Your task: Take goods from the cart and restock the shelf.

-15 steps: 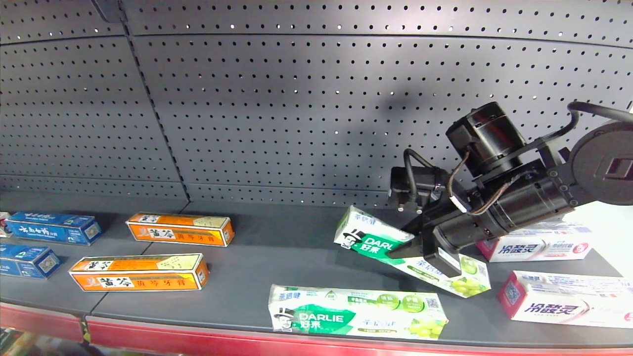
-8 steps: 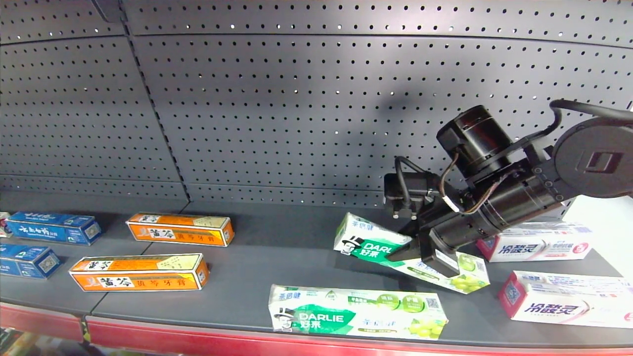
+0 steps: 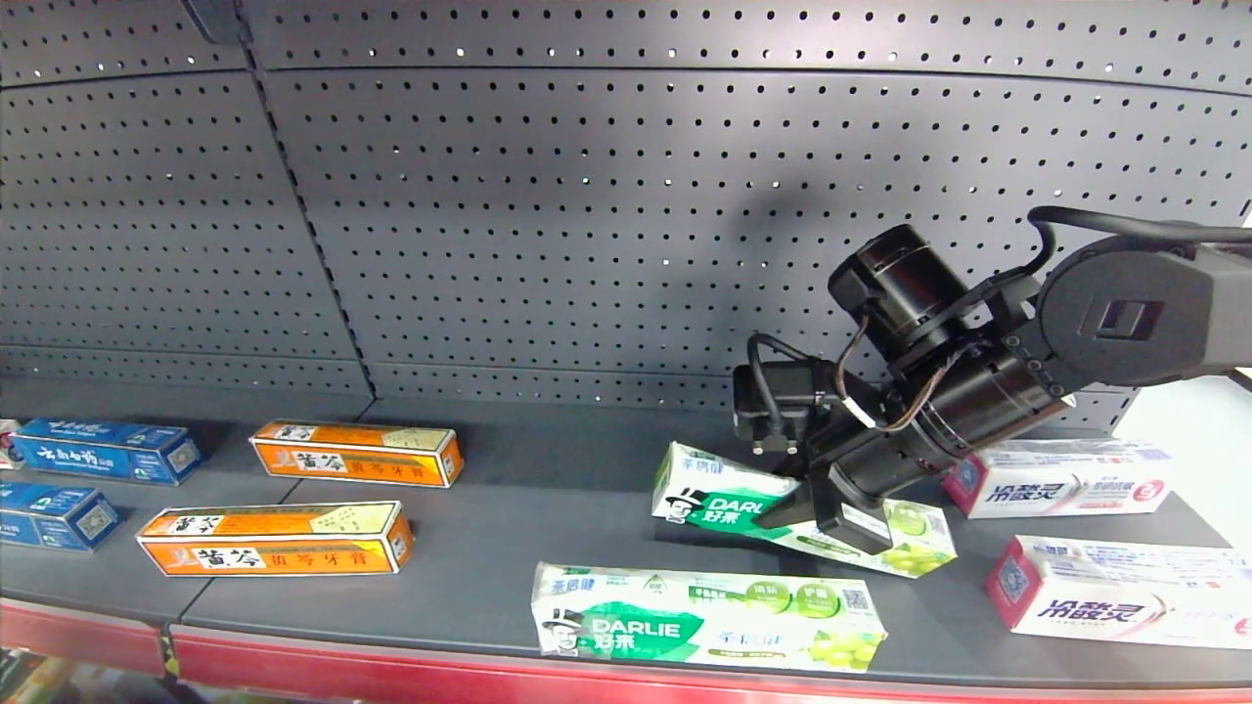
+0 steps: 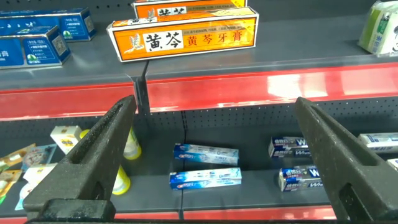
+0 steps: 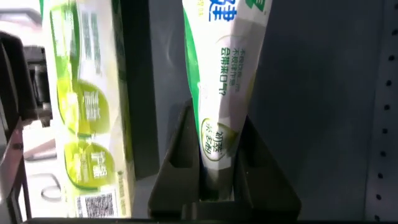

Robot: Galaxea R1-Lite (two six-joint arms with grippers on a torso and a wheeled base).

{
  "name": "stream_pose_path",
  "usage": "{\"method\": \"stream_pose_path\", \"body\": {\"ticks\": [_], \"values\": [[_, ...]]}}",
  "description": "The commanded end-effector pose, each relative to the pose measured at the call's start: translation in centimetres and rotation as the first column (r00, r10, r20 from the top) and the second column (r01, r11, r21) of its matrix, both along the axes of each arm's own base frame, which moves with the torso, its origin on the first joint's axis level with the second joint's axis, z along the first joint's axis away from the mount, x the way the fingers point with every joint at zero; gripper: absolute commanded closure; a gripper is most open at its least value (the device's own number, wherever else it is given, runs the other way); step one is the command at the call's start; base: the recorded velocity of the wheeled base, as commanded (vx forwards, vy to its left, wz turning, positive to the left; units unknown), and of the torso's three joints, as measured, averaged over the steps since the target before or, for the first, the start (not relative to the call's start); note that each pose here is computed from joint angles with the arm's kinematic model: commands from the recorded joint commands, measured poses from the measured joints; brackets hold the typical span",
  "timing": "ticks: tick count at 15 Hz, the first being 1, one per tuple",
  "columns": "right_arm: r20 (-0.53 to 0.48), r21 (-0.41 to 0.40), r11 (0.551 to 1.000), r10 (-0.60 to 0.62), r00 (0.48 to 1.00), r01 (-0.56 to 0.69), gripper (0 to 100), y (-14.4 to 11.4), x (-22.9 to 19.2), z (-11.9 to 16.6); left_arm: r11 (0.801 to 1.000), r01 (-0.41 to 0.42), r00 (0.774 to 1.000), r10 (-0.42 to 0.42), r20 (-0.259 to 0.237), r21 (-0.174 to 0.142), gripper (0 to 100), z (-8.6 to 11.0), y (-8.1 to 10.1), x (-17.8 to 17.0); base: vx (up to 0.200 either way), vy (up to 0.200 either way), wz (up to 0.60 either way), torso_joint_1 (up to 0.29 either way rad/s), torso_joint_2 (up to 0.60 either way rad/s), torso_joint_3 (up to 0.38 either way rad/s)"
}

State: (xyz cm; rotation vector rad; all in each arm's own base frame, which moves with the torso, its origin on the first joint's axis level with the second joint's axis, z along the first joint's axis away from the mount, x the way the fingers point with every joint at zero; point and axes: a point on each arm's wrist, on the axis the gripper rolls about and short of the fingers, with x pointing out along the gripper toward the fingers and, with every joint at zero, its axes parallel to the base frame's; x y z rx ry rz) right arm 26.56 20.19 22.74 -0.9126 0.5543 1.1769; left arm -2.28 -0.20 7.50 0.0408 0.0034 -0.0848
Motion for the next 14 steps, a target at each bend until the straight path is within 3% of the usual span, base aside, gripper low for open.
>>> {"method": "stream_pose_path", "body": {"ticks": [1, 8, 14], "values": [[0.002, -0.014, 1.0, -0.001, 1.0, 0.001, 100, 0.2, 0.3, -0.3, 1.0, 0.0, 1.0, 0.0, 0.001, 0.0, 0, 0.0, 0.0, 0.0, 0.0, 0.0, 0.0, 0.0, 0.0, 0.0], [-0.002, -0.021, 1.0, 0.0, 1.0, 0.0, 100, 0.6, 0.8, -0.7, 1.0, 0.0, 1.0, 0.0, 0.001, 0.0, 0, 0.0, 0.0, 0.0, 0.0, 0.0, 0.0, 0.0, 0.0, 0.0], [0.015, -0.008, 1.0, 0.027, 1.0, -0.027, 100, 2.4, 1.6, -0.8, 1.0, 0.0, 1.0, 0.0, 0.001, 0.0, 0, 0.0, 0.0, 0.0, 0.0, 0.0, 0.0, 0.0, 0.0, 0.0]]}}
